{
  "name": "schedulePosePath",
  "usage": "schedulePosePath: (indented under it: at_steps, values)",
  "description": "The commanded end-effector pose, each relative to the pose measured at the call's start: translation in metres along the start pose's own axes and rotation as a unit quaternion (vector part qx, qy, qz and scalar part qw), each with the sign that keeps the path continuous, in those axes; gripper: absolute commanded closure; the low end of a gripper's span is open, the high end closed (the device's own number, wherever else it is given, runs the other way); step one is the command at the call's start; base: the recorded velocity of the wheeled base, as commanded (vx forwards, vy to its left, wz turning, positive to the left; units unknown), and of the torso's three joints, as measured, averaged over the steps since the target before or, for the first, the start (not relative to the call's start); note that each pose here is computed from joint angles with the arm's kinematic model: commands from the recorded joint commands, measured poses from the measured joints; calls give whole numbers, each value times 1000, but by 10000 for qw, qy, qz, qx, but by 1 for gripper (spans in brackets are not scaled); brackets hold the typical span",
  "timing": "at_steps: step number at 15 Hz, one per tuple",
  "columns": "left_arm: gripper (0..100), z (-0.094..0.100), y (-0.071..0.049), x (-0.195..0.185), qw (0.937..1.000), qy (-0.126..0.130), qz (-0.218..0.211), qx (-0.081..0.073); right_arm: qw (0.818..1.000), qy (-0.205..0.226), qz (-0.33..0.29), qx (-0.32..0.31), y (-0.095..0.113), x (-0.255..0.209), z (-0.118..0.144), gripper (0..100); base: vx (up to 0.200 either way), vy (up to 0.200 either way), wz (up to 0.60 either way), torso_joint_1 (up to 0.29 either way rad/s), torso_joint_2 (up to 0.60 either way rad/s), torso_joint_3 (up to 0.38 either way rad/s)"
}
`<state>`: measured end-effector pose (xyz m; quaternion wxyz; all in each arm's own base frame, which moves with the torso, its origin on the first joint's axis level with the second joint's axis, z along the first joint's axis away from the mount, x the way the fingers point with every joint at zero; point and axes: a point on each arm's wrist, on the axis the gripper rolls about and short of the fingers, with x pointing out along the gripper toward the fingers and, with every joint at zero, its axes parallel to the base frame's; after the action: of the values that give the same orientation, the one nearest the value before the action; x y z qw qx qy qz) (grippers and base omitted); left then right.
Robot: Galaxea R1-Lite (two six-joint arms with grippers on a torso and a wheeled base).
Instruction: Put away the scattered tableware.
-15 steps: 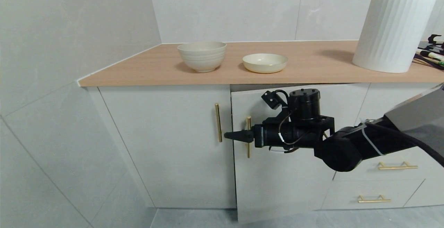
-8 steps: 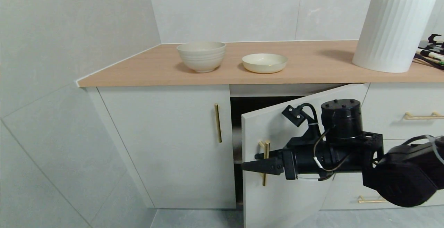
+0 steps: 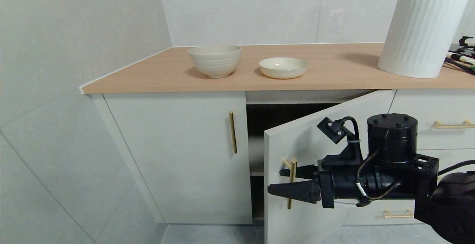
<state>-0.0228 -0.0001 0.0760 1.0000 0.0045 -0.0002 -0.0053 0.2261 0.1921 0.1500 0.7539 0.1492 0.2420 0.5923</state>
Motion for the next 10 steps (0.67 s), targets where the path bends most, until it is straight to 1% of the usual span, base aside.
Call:
schedulePosePath:
  at_steps: [1,2,3,4,5,6,7,8,10]
  values:
    - [0,0,0,0,10000,-6,-39,24,10000,21,27,4,2,-1,-1,0,0,0,0,0,0,0]
    - [0,3,-1,0,9997,-10,-192,140,10000,40,59,-3,4,1,-2,0,0,0,0,0,0,0]
    - [0,16,-2,-2,9987,-124,-473,145,10000,43,49,2,4,1,-2,0,0,0,0,0,0,0]
    - [0,40,-3,-4,9962,-164,-848,82,10000,46,56,2,4,0,-3,0,0,0,0,0,0,0]
    - [0,78,-5,-2,9913,59,-1292,-240,10000,50,63,1,5,0,-3,0,0,0,0,0,0,0]
    - [0,96,-6,2,9868,234,-1553,-384,10000,50,63,1,5,0,-3,0,0,0,0,0,0,0]
    - [0,126,-8,22,9745,607,-2103,-501,10000,47,56,1,5,0,-3,0,0,0,0,0,0,0]
    - [0,143,-9,42,9643,872,-2434,-573,10000,33,69,-14,6,-1,-2,0,0,0,0,0,0,0]
    - [0,162,-12,89,9430,1420,-2914,-751,10000,23,74,-24,7,-2,-2,0,0,0,0,0,0,0]
